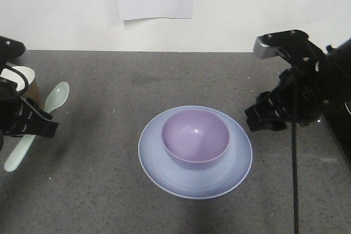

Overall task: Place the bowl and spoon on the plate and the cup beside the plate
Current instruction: 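Open the right gripper and withdraw it from the bowl, then swing the left gripper with the green spoon over the bowl and lower it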

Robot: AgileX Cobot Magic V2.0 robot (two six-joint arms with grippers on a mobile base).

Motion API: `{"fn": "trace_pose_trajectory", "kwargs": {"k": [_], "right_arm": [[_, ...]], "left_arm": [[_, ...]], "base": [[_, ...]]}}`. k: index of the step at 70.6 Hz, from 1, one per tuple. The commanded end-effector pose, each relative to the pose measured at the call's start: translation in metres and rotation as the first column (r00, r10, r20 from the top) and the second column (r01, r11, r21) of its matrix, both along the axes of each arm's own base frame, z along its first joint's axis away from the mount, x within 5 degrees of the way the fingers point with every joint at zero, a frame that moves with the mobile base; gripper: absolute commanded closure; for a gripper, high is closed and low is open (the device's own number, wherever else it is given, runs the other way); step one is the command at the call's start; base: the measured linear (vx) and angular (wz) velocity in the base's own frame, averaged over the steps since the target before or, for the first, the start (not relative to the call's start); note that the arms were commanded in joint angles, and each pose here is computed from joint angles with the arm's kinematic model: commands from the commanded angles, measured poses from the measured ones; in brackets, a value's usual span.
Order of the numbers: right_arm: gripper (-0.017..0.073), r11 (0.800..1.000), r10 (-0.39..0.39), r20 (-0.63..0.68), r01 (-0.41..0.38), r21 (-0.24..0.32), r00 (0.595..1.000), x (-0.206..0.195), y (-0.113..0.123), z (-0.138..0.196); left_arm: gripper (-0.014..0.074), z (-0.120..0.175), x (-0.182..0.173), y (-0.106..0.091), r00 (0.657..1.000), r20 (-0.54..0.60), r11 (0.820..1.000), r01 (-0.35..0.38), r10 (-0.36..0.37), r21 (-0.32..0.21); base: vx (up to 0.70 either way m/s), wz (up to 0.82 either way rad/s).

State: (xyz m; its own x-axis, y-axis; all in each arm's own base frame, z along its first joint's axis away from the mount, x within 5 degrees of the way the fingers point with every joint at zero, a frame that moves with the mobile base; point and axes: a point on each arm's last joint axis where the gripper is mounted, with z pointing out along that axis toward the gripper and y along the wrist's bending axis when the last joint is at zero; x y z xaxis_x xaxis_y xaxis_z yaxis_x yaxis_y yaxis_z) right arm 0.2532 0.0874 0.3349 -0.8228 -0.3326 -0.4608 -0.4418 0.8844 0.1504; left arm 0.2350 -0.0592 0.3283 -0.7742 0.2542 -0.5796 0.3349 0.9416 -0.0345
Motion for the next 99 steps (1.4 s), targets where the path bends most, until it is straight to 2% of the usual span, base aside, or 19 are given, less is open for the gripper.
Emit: {"fn": "trace_pose_trajectory", "kwargs": {"k": [1, 19, 31, 50, 74, 81, 85, 90, 99], "right_arm": [[0.0215, 1.000, -0.020, 0.107, 0.018, 0.024, 0.994, -0.024, -0.008, 0.013], [0.0217, 0.997, -0.056, 0.192, 0.047, 0.055, 0.980, -0.071, -0.021, 0.000], [0.0217, 0.996, -0.068, 0.240, 0.051, 0.076, 0.968, -0.091, -0.027, 0.005], [0.0217, 0.995, -0.070, 0.293, 0.045, 0.093, 0.954, -0.105, -0.030, 0.015], [0.0217, 0.995, -0.071, 0.296, 0.045, 0.094, 0.953, -0.105, -0.030, 0.015], [0.0217, 0.995, -0.071, 0.296, 0.045, 0.094, 0.953, -0.105, -0.030, 0.015], [0.0217, 0.995, -0.071, 0.296, 0.045, 0.094, 0.953, -0.105, -0.030, 0.015], [0.0217, 0.995, -0.070, 0.296, 0.044, 0.093, 0.953, -0.105, -0.030, 0.015], [0.0217, 0.995, -0.070, 0.296, 0.044, 0.093, 0.953, -0.105, -0.030, 0.015]], "left_arm": [[0.0515, 0.016, -0.001, -0.002, 0.996, 0.092, 0.999, -0.005, 0.009, -0.039], [0.0514, 0.016, -0.001, -0.002, 0.996, 0.092, 0.999, -0.005, 0.009, -0.039], [0.0514, 0.016, -0.001, -0.002, 0.996, 0.092, 0.999, -0.005, 0.009, -0.039], [0.0514, 0.016, -0.001, -0.002, 0.996, 0.092, 0.999, -0.005, 0.009, -0.039], [0.0514, 0.017, 0.000, -0.002, 0.994, 0.107, 0.999, -0.007, 0.011, -0.042], [0.0514, 0.018, 0.001, -0.003, 0.994, 0.111, 0.998, -0.017, 0.024, -0.066], [0.0514, 0.018, 0.001, -0.005, 0.994, 0.106, 0.995, -0.017, 0.027, -0.098], [0.0514, 0.019, 0.002, -0.007, 0.993, 0.114, 0.992, -0.005, 0.019, -0.123], [0.0514, 0.021, 0.003, -0.014, 0.983, 0.161, 0.987, 0.106, -0.086, -0.123]], "base": [[0.00, 0.00], [0.00, 0.00], [0.00, 0.00], [0.00, 0.00], [0.00, 0.00], [0.00, 0.00], [0.00, 0.00], [0.00, 0.00], [0.00, 0.00]]}}
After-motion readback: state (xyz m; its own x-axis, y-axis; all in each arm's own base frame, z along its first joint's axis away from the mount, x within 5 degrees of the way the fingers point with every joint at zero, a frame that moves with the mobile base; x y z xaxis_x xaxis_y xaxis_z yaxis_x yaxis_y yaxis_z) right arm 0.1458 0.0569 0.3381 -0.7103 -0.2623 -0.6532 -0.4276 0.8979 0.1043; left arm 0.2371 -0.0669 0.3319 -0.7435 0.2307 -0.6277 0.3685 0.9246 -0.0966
